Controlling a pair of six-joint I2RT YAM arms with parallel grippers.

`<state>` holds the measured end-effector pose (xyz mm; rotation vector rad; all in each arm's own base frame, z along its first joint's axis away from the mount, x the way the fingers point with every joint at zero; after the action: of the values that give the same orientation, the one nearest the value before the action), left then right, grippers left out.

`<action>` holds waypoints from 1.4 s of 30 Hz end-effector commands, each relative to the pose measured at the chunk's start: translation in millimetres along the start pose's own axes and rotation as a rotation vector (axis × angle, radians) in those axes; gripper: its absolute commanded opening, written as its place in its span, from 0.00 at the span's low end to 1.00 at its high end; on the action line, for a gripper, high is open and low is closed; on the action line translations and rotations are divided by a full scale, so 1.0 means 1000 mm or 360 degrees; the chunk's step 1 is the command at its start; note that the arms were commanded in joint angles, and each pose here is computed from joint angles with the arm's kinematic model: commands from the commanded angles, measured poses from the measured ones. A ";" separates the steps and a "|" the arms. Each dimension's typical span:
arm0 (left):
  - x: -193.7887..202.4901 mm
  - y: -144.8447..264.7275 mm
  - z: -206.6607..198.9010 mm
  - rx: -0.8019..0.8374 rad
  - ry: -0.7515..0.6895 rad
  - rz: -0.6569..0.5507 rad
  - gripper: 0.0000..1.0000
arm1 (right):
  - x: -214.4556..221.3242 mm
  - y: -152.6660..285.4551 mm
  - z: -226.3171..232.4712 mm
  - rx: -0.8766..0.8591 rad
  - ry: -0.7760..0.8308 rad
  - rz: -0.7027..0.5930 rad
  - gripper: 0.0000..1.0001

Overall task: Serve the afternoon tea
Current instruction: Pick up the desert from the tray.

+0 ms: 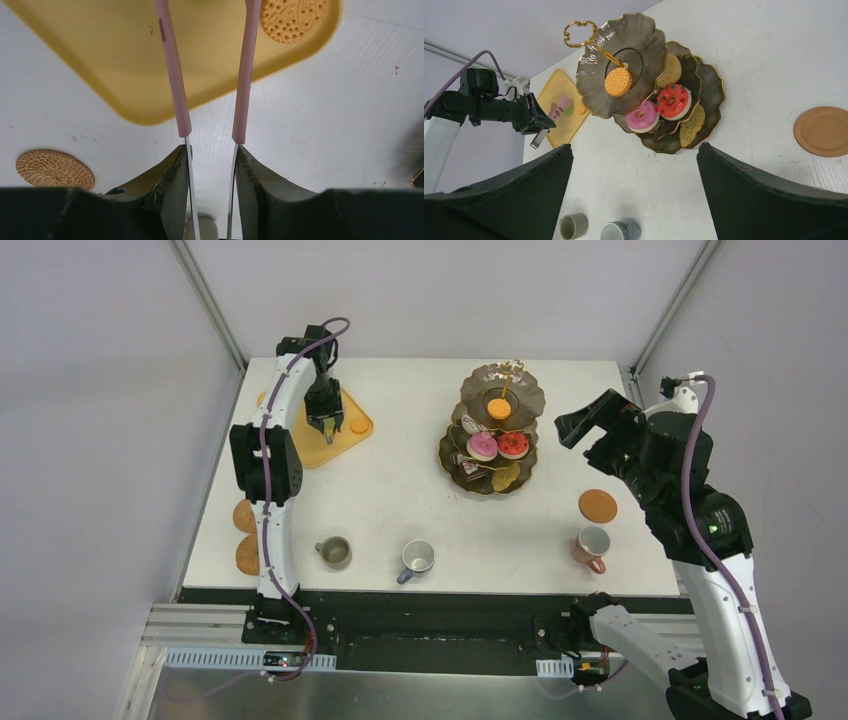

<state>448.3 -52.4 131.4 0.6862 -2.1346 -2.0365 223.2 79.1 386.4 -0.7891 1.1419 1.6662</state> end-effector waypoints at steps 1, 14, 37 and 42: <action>-0.004 0.011 0.006 -0.0087 -0.0056 -0.0048 0.37 | -0.004 0.000 0.000 0.0016 -0.0013 -0.0016 0.99; -0.002 0.005 0.003 -0.0062 -0.0068 -0.0015 0.37 | -0.003 -0.003 0.000 0.0019 -0.0014 -0.0005 0.99; 0.010 -0.007 0.007 -0.0089 -0.0082 0.0079 0.38 | -0.003 -0.003 0.001 0.0012 -0.0008 -0.0009 0.99; 0.010 -0.009 0.006 -0.0083 -0.0078 0.0089 0.38 | -0.004 -0.002 0.000 0.0012 -0.0008 -0.0014 0.99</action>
<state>448.4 -46.7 120.7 0.6346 -2.1007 -2.0897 227.3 80.9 382.9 -0.7784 1.1555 1.6732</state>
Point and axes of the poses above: each gripper's point midway between its finger pads, its own y axis back along the fingers, its own z axis along the line the jaws close on, x = y × z, the point moved 2 cm from there along y, back along the fingers, and after that the axes turned 12 degrees about y, right-handed, at the moved point
